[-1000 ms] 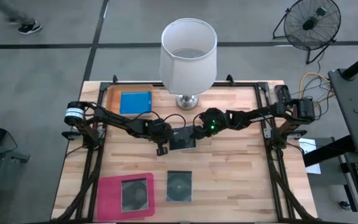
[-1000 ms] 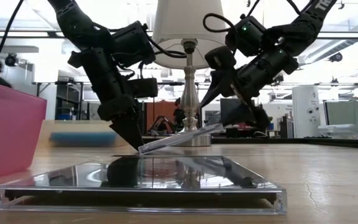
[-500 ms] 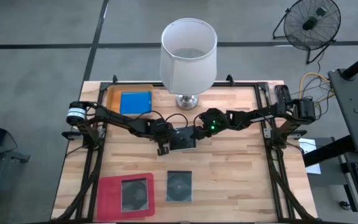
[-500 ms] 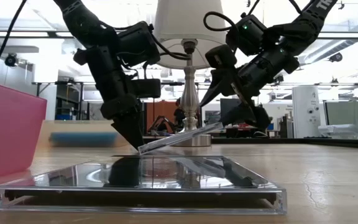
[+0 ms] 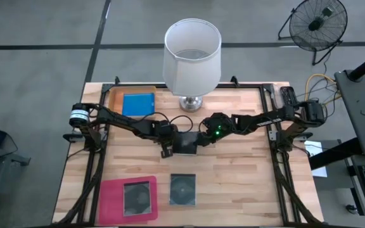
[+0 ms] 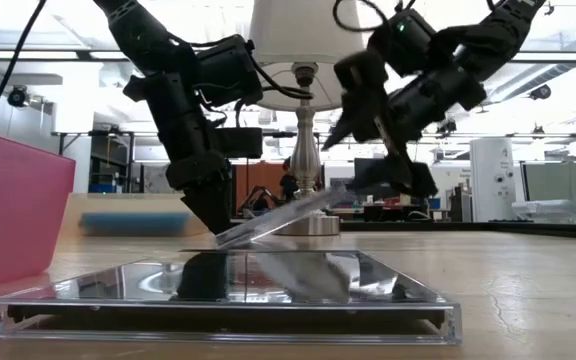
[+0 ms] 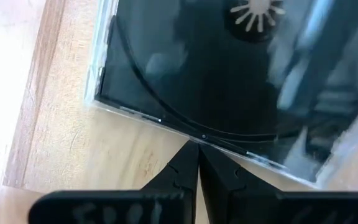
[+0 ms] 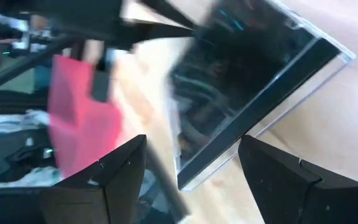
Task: Pick & place jewel cases by type
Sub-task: Put the top black cd case into the pink bin
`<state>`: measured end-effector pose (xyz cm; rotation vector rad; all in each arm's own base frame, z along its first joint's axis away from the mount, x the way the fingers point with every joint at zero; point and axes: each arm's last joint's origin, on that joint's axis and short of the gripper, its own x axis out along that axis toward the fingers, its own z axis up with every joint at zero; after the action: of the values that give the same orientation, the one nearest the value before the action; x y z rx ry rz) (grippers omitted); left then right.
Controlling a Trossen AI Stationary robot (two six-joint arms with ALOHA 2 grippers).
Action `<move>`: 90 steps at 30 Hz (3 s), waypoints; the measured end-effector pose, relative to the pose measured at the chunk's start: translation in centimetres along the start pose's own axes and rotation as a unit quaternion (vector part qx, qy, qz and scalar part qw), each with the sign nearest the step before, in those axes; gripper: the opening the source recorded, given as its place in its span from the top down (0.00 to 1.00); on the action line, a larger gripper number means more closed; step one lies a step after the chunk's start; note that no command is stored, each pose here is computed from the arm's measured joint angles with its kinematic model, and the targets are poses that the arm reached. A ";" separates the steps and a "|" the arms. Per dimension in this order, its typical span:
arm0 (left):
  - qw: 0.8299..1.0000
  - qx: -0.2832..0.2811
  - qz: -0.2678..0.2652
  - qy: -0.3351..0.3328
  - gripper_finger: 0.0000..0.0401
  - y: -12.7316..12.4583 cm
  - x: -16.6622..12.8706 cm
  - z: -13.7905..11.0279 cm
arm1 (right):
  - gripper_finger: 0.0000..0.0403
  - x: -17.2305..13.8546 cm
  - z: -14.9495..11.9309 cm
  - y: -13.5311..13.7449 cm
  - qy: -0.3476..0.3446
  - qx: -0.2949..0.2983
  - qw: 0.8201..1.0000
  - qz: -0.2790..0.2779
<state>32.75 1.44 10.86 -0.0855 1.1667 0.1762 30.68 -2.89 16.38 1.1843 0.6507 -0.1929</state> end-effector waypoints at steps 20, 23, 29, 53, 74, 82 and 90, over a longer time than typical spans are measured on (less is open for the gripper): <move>1.000 -0.025 -0.001 -0.004 1.00 0.0 0.0 0.1 | 0.38 -0.2 0.6 1.0 -0.023 -0.022 0.999 0.014; 1.000 -0.028 -0.001 -0.004 1.00 0.0 0.0 0.1 | 0.39 -0.2 0.5 0.9 -0.024 -0.022 0.999 0.010; 1.000 -0.030 -0.001 -0.002 1.00 0.0 -0.2 0.4 | 0.41 -0.2 0.5 0.9 -0.026 -0.022 0.999 0.007; 0.996 -0.052 -0.007 -0.070 1.00 -0.1 -0.7 2.4 | 0.42 -0.4 1.2 2.4 -0.058 -0.040 0.994 0.081; 0.984 -0.106 -0.023 -0.141 1.00 -0.2 -0.9 3.8 | 0.43 -0.3 1.5 2.3 -0.076 -0.043 0.992 0.092; 0.983 -0.118 -0.024 -0.140 1.00 -0.2 -0.9 3.8 | 0.43 0.1 1.5 2.2 -0.075 -0.043 0.992 0.094; 0.982 -0.122 -0.024 -0.141 1.00 -0.2 -0.9 3.8 | 0.43 0.0 1.6 2.3 -0.080 -0.044 0.991 0.102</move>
<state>35.90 1.77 13.18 -0.2953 0.8564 0.2801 32.39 -3.48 18.54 1.1290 0.3909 -0.0833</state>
